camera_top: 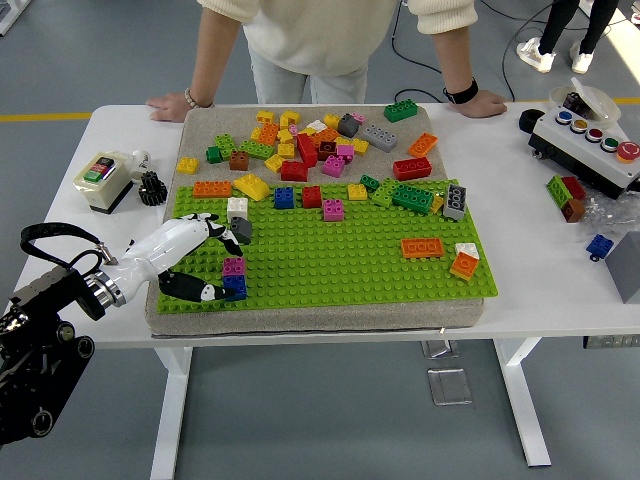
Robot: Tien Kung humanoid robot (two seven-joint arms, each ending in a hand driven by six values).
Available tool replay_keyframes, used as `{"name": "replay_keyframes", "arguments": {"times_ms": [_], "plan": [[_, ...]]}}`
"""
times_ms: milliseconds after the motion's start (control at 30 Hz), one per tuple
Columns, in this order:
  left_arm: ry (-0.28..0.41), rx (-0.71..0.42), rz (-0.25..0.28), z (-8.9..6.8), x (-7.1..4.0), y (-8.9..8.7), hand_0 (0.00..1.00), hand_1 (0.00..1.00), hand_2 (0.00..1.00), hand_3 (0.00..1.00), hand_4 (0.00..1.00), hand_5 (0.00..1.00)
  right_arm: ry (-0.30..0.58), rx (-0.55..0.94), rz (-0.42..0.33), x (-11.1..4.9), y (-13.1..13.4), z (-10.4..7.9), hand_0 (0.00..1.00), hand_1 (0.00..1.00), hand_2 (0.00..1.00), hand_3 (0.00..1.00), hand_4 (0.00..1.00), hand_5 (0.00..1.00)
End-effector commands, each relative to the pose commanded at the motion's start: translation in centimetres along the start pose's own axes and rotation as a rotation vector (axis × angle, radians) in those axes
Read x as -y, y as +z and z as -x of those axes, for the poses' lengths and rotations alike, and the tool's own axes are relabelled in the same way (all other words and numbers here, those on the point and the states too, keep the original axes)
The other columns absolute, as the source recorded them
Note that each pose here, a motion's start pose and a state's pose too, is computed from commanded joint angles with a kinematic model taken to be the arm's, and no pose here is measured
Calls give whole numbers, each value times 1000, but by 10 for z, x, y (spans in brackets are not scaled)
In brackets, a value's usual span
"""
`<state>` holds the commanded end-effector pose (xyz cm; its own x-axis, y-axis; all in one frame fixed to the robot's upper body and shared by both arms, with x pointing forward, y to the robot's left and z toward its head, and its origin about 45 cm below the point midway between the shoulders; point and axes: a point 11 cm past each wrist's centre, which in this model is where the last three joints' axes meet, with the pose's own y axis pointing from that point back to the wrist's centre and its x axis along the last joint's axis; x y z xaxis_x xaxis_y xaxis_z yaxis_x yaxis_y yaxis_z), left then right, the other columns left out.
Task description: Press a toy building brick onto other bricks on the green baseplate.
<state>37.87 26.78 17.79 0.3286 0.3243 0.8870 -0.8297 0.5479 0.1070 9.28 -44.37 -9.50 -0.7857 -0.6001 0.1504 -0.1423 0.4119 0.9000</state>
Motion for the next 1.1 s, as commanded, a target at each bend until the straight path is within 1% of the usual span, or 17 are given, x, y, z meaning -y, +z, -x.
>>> {"name": "replay_keyframes", "arguments": {"times_ms": [200, 567, 833, 1100], "plan": [[-7, -11, -7, 5, -1, -3, 896, 736, 626, 582, 956, 199, 0, -1, 6, 0, 1, -1, 730, 659, 705, 589, 916, 497], [12, -7, -10, 7, 1, -8, 899, 736, 628, 580, 963, 206, -1, 2, 6, 0, 0, 1, 730, 658, 705, 590, 916, 498], [11, -14, -12, 10, 1, -9, 900, 737, 628, 578, 961, 209, 1, 3, 12, 0, 0, 0, 730, 659, 705, 590, 916, 498], [17, -13, -16, 9, 3, -11, 903, 735, 628, 586, 967, 205, 2, 6, 15, 0, 0, 1, 730, 659, 705, 589, 916, 497]]}}
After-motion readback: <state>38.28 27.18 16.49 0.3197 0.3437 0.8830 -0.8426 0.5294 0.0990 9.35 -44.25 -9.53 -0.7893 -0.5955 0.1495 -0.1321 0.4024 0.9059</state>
